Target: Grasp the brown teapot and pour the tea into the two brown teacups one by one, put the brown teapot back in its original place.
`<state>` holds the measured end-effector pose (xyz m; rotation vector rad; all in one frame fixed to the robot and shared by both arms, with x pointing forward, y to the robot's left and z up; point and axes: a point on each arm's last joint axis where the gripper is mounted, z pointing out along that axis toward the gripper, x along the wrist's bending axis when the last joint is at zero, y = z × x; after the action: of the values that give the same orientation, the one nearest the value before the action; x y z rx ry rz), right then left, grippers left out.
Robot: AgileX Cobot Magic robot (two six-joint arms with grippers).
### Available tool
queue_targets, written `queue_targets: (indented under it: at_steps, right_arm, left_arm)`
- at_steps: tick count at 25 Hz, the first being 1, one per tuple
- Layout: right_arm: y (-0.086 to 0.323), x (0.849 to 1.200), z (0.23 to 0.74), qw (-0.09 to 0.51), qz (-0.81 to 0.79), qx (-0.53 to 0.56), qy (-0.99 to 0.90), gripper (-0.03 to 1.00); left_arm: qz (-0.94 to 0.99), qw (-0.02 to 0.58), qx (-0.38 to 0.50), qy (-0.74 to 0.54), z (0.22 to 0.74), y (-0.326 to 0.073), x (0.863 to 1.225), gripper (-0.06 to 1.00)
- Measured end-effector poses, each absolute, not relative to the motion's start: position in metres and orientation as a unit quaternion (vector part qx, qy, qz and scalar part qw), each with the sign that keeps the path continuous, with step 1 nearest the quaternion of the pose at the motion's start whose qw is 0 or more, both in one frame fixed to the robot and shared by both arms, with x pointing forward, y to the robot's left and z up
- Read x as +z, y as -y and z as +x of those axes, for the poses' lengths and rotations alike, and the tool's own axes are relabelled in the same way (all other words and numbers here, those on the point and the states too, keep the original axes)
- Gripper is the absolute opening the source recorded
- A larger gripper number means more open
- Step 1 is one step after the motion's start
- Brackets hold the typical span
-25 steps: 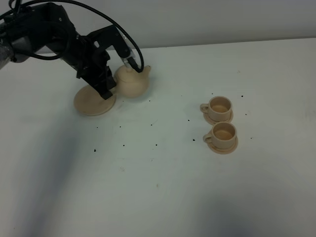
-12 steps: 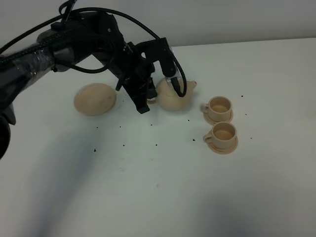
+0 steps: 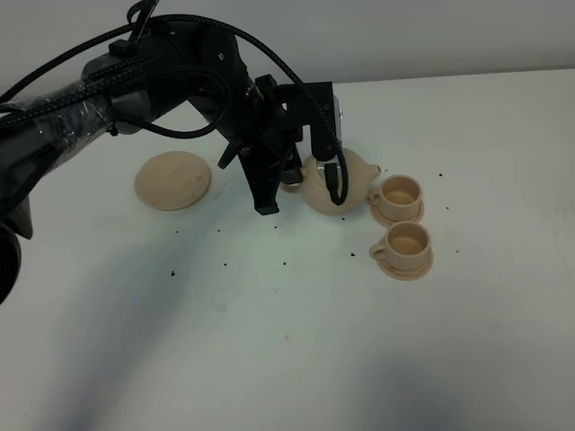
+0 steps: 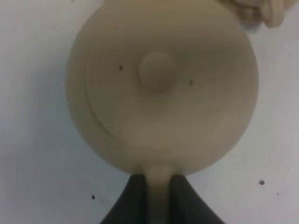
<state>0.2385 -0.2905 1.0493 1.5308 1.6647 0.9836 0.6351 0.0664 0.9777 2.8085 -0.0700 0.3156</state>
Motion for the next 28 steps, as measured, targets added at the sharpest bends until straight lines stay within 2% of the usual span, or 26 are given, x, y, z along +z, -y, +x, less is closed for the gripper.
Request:
queue_targets:
  at_steps: [13, 28]
  right_arm:
    - [0.289, 1.049, 0.238, 0.326, 0.585, 0.382, -0.637, 0.24]
    - [0.289, 1.050, 0.238, 0.323, 0.585, 0.385, -0.637, 0.24]
  left_arm:
    - [0.981, 0.082, 0.145, 0.103, 0.620, -0.044, 0.976, 0.16]
    - [0.972, 0.043, 0.169, 0.155, 0.607, -0.024, 0.977, 0.16]
